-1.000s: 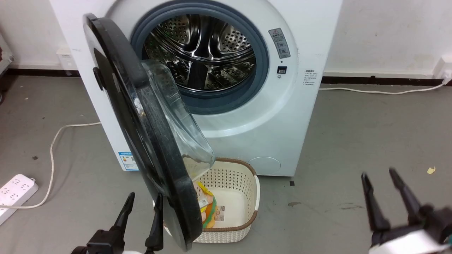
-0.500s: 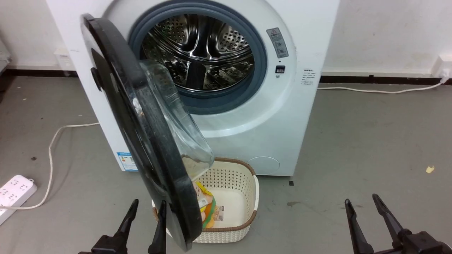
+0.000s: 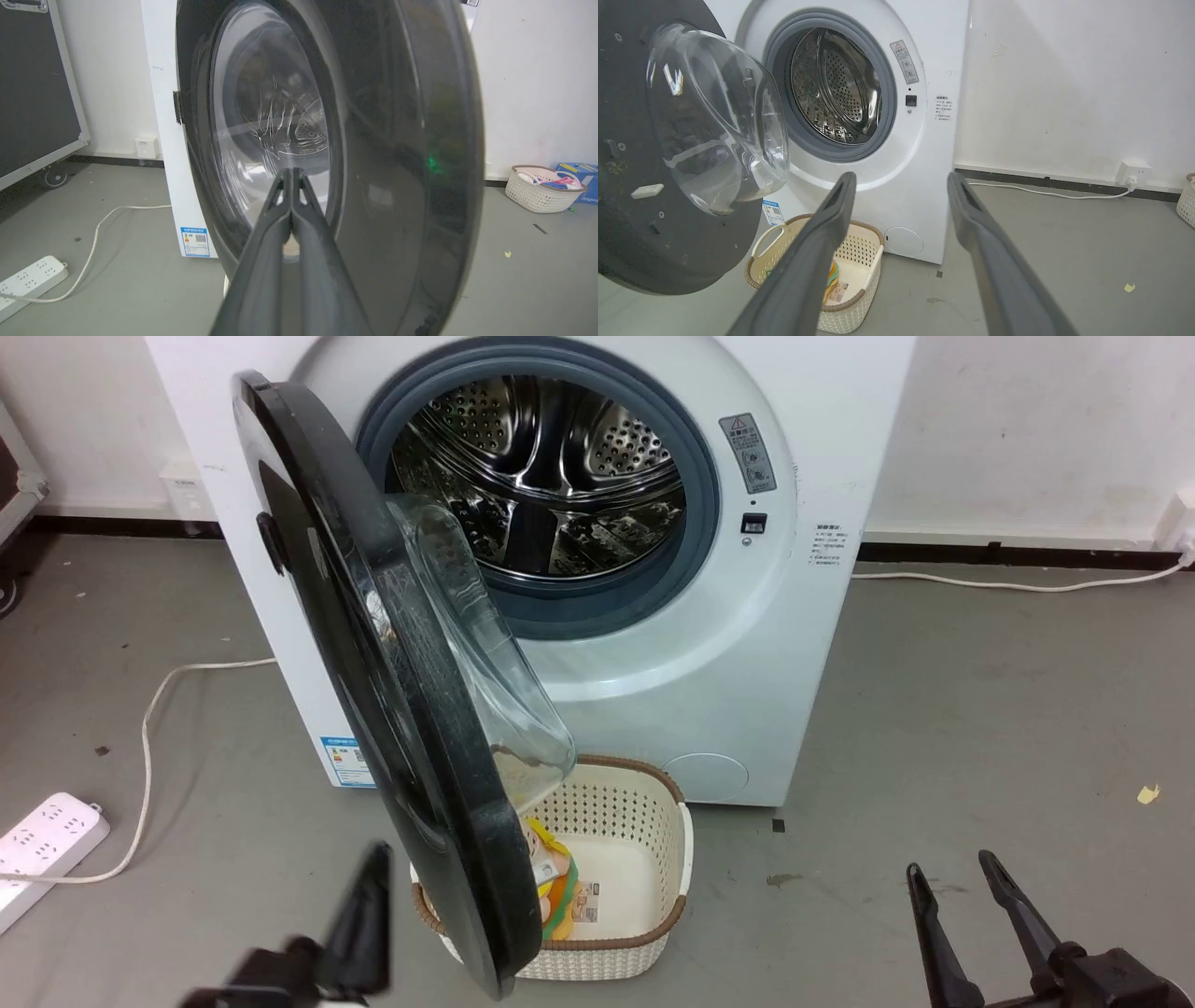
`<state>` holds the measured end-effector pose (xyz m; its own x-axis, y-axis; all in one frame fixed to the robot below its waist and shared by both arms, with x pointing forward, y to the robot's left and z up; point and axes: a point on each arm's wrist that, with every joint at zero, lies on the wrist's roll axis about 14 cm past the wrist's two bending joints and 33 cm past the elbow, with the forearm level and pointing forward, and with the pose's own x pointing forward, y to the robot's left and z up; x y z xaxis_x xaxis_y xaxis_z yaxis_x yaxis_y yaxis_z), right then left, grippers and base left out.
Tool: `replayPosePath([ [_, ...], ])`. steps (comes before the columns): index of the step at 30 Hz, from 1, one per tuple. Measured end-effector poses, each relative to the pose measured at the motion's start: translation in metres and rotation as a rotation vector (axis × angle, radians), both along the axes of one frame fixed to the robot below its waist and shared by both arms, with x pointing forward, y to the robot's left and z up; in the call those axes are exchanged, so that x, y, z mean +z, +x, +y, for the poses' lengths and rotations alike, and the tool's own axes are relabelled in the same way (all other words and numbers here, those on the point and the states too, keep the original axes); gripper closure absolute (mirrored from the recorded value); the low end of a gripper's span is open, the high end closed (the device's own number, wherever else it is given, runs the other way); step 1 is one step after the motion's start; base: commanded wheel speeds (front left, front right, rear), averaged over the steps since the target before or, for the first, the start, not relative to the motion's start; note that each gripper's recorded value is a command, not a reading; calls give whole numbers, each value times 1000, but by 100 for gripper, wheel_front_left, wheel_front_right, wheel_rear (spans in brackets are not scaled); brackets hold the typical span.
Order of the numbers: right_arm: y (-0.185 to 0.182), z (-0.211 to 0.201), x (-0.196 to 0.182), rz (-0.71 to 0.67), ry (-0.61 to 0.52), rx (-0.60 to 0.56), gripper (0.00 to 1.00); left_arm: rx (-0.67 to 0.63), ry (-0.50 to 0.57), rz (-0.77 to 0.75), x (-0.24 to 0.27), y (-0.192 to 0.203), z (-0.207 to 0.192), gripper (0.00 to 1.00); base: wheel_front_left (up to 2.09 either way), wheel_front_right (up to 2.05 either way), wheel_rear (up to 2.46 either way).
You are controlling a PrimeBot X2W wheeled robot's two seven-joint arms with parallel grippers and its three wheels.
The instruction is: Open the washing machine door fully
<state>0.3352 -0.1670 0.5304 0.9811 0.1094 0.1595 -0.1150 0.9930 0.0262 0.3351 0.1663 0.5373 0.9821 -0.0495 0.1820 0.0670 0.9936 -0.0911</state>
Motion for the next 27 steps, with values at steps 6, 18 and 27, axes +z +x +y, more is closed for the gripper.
replayPosePath([
  [6,-1,-2,1,-4,11,-6,0,46,-10,-205,66,1,12,100,0,0,0],
  [18,-2,-1,1,-3,29,-4,0,22,9,-687,210,-33,-7,100,0,0,0],
  [27,-4,-1,0,1,40,-7,0,-195,-8,-448,140,-17,-69,100,0,0,0],
])
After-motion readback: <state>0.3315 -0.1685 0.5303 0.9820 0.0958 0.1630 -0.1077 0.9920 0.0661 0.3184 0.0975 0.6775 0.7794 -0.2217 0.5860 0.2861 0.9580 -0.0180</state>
